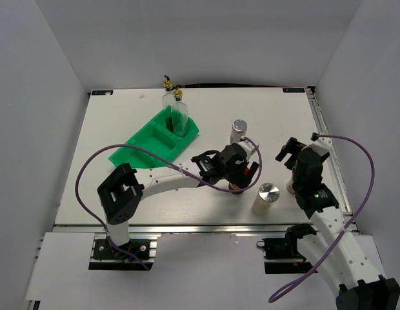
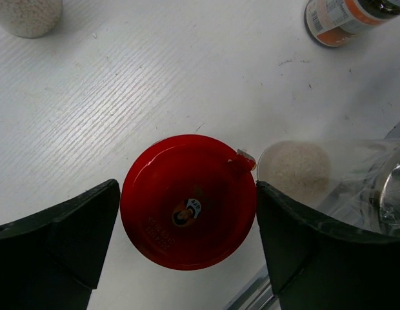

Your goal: Organize the condiment bottles

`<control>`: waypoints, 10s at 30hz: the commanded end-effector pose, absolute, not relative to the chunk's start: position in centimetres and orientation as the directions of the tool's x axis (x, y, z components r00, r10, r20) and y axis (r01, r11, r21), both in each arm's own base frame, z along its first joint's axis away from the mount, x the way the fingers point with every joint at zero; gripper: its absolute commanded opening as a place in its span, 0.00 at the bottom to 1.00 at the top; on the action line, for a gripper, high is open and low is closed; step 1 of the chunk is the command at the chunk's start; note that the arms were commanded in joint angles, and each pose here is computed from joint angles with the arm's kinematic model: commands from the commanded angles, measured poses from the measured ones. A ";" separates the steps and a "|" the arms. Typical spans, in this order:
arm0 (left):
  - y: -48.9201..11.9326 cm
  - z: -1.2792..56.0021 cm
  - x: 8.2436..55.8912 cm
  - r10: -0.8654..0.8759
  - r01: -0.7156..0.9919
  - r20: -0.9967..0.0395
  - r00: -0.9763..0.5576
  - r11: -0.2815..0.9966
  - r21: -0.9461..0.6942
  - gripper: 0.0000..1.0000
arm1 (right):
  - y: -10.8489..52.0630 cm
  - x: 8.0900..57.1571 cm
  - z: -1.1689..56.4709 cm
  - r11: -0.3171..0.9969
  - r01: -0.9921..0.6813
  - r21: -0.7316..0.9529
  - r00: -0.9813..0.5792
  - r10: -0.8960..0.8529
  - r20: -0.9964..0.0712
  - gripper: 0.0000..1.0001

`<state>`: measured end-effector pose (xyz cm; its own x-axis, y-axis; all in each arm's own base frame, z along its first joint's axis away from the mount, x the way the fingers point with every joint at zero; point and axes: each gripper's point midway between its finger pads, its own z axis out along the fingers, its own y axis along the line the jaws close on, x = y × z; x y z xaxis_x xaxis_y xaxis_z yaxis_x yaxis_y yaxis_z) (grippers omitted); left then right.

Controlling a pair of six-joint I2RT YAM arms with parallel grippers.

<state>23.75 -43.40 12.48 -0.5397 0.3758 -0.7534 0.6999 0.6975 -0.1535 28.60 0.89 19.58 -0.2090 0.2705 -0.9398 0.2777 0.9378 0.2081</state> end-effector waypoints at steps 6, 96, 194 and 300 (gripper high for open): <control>-44.4 14.7 24.3 0.355 0.707 -0.787 -0.505 0.694 -0.140 0.57 | 0.7 29.0 20.3 0.931 0.284 0.230 -0.166 0.284 -0.944 0.89; -6.7 22.7 45.3 -0.215 -0.358 -0.910 -0.356 0.930 -0.080 0.98 | -4.3 24.6 14.7 0.789 0.614 0.033 -0.400 0.348 -0.848 0.89; 0.5 25.0 33.5 -0.278 -0.521 -0.951 -0.134 0.836 -0.171 0.98 | 52.7 38.8 24.6 0.663 -0.746 -0.060 -0.017 -0.108 -0.994 0.00; -45.7 16.6 44.4 0.307 0.577 -0.891 -0.335 0.814 0.064 0.57 | 2.6 26.7 21.8 0.914 0.306 0.266 -0.115 0.313 -0.943 0.89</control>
